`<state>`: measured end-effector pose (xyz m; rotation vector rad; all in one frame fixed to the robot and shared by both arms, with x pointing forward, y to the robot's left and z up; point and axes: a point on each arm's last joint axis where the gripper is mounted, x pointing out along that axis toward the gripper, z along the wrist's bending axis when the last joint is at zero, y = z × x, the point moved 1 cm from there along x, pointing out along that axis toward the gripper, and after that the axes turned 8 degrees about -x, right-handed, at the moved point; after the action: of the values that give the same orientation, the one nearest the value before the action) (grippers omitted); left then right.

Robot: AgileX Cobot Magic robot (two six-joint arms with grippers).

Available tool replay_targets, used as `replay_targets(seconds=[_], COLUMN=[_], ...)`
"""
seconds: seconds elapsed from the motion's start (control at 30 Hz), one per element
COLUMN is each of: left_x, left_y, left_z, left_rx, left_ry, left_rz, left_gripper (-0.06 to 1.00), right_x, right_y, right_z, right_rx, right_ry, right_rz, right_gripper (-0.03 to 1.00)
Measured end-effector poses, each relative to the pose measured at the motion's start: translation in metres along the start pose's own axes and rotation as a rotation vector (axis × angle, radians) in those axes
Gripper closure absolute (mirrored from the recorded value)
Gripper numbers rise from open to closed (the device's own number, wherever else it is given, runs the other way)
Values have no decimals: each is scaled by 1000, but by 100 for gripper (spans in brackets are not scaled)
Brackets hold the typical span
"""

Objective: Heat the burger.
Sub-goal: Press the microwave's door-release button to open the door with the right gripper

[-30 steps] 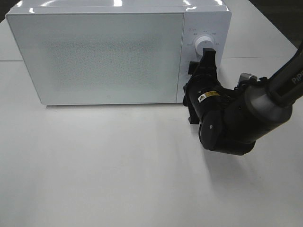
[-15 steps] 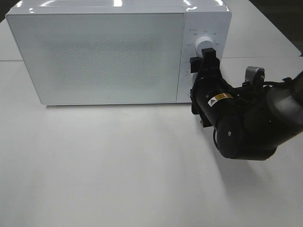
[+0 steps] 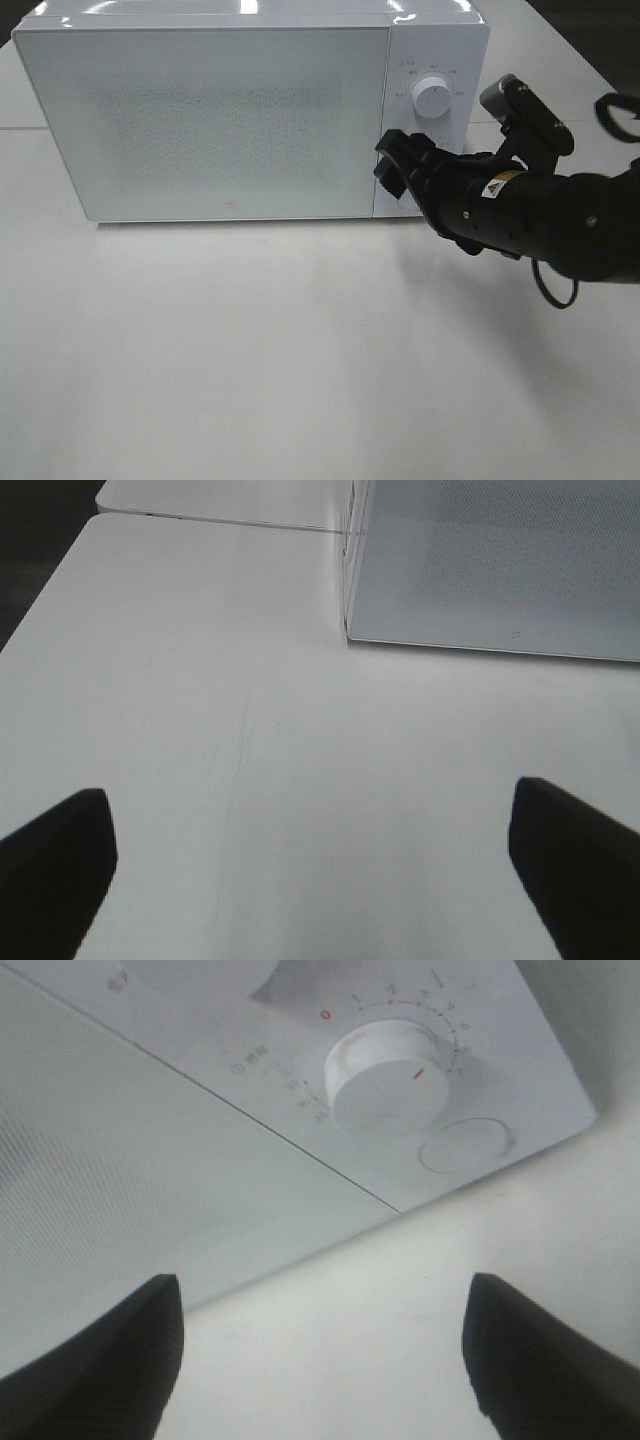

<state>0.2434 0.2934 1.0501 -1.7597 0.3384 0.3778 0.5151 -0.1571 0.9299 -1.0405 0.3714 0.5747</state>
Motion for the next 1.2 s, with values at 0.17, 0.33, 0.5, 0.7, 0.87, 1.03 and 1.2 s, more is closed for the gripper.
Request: replay_targets(seconds=[0.17,0.33,0.5,0.7,0.87,1.03,1.2], left_x=[0,0,0,0,0,0,0], left_y=[0,0,0,0,0,0,0], left_z=[0,0,0,0,0,0,0], left_rx=[0,0,0,0,0,0,0], left_ry=[0,0,0,0,0,0,0], left_rz=[0,0,0,0,0,0,0], left_gripper=[-5,-5,-5,-5,-5,-5,-5], right_x=[-8,-16,-33,-73,-109,-127,-145], right_y=[-6,-11,-23,-44,-52,-55,-54], right_z=[-3,1,10,20,23,22,19], right_rx=[-215,-433,-590,-660,-672,-686,-699], right_ry=[22,0,-4,-6,-17,-16,-5], right_rz=[153,357,475,500,496,495,528], right_gripper=[23,23,23,23,23,23,23])
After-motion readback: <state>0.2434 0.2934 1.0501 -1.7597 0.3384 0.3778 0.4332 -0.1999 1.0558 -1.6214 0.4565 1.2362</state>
